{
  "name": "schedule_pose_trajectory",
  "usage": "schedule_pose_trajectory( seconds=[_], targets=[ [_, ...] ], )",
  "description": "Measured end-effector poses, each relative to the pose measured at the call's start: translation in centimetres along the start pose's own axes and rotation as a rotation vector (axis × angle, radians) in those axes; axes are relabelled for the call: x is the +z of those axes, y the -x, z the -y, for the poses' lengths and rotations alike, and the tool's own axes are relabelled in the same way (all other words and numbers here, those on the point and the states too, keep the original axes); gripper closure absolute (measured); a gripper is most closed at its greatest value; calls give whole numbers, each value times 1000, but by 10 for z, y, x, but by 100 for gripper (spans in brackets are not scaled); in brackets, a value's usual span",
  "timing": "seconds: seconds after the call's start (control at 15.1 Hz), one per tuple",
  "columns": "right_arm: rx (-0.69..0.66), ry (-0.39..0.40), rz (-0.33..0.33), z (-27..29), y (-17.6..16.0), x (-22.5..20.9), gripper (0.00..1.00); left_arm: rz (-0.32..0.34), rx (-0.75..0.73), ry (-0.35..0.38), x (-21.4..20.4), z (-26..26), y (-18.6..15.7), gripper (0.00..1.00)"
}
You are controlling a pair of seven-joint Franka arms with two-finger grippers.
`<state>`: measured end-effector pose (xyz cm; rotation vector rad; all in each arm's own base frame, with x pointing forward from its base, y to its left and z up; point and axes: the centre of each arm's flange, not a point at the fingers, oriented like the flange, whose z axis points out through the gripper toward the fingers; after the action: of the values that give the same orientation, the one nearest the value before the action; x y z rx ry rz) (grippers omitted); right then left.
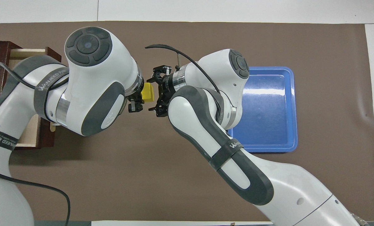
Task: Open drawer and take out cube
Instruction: 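Close the right gripper on the cube held by the left gripper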
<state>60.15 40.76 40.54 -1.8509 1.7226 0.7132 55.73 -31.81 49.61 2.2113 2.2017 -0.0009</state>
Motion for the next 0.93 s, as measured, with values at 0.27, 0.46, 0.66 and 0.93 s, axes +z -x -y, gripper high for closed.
schedule_pose_trajectory(
  seconds=[0.27,0.46,0.66,0.93],
  targets=[
    [-7,11,0,-1,4,-1,0,0,0,-1,1,0,0,45],
    [-14,4,5,0,9,-5,0,-1,0,-1,2,0,0,45],
    [-21,3,8,0,12,-8,1,0,0,-1,2,0,0,45],
    [-22,7,-2,-1,10,-6,3,0,0,-1,2,0,0,45]
  ],
)
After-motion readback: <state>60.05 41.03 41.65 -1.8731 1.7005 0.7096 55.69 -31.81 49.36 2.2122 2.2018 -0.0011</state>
